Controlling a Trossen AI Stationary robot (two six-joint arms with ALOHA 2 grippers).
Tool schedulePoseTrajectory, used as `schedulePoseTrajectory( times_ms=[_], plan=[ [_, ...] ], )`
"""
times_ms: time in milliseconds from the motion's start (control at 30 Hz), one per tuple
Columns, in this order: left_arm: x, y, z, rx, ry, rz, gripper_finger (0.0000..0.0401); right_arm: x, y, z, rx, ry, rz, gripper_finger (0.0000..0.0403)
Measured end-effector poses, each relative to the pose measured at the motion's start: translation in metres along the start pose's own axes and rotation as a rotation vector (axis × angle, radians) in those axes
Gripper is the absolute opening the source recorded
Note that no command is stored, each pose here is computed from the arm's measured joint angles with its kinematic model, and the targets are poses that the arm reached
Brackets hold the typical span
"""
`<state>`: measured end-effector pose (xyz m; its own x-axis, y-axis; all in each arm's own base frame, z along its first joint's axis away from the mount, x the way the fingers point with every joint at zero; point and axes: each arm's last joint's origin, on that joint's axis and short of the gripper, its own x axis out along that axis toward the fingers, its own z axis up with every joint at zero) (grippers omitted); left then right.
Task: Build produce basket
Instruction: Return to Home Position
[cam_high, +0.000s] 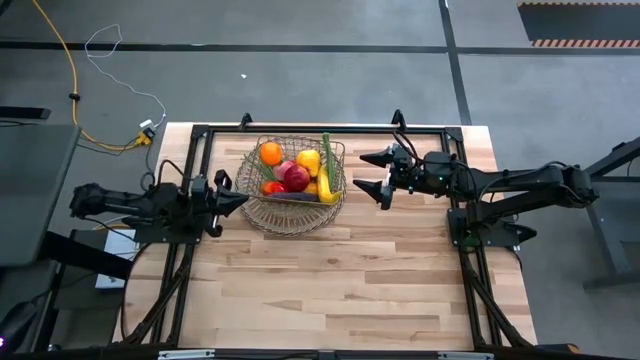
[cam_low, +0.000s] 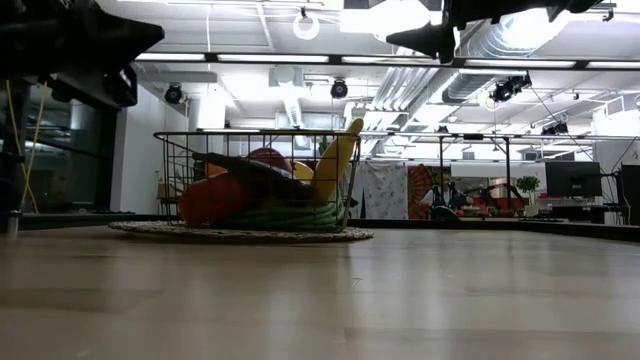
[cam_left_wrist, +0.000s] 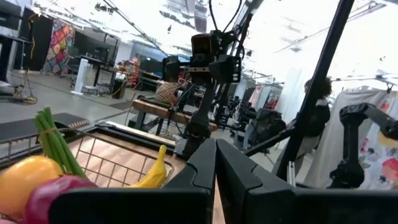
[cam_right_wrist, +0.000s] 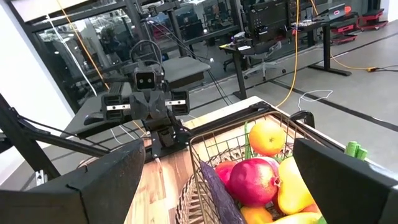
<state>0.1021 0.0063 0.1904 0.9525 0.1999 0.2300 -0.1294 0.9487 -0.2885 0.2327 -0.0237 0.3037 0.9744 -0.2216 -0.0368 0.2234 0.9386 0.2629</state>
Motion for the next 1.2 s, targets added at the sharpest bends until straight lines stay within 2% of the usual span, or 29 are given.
schedulePoseTrajectory(
  times_ms=[300, 433, 533, 667, 833, 933, 1000, 1033, 1200],
  plan=[
    [-0.006, 0.001, 0.002, 0.105, -0.012, 0.012, 0.0, 0.0, 0.0, 0.0, 0.0, 0.003, -0.001, 0.0399],
    [-0.007, 0.002, 0.0, 0.086, 0.011, 0.026, 0.0, -0.001, 0.0, 0.001, 0.034, 0.001, 0.0, 0.0395],
    [-0.007, 0.003, -0.003, 0.075, 0.035, 0.033, 0.0, -0.009, 0.0, 0.003, 0.04, 0.013, -0.004, 0.0373],
    [-0.007, 0.003, -0.003, 0.084, 0.035, 0.031, 0.0, -0.025, -0.003, 0.005, 0.006, 0.069, -0.025, 0.0306],
    [-0.007, 0.003, -0.003, 0.091, 0.035, 0.031, 0.0003, -0.044, -0.007, 0.003, -0.054, 0.13, -0.042, 0.0178],
    [-0.007, 0.003, -0.003, 0.091, 0.035, 0.031, 0.0003, -0.054, -0.013, -0.017, -0.047, 0.124, -0.013, 0.0085],
    [-0.007, 0.003, -0.003, 0.091, 0.035, 0.031, 0.0003, -0.063, -0.019, -0.037, 0.006, 0.108, 0.035, 0.0028],
    [-0.007, 0.003, -0.003, 0.091, 0.035, 0.031, 0.0003, -0.068, -0.021, -0.046, 0.03, 0.09, 0.063, 0.0014],
    [-0.007, 0.003, -0.003, 0.091, 0.035, 0.031, 0.0003, -0.095, -0.035, -0.075, 0.134, 0.008, 0.096, 0.0016]
  ],
)
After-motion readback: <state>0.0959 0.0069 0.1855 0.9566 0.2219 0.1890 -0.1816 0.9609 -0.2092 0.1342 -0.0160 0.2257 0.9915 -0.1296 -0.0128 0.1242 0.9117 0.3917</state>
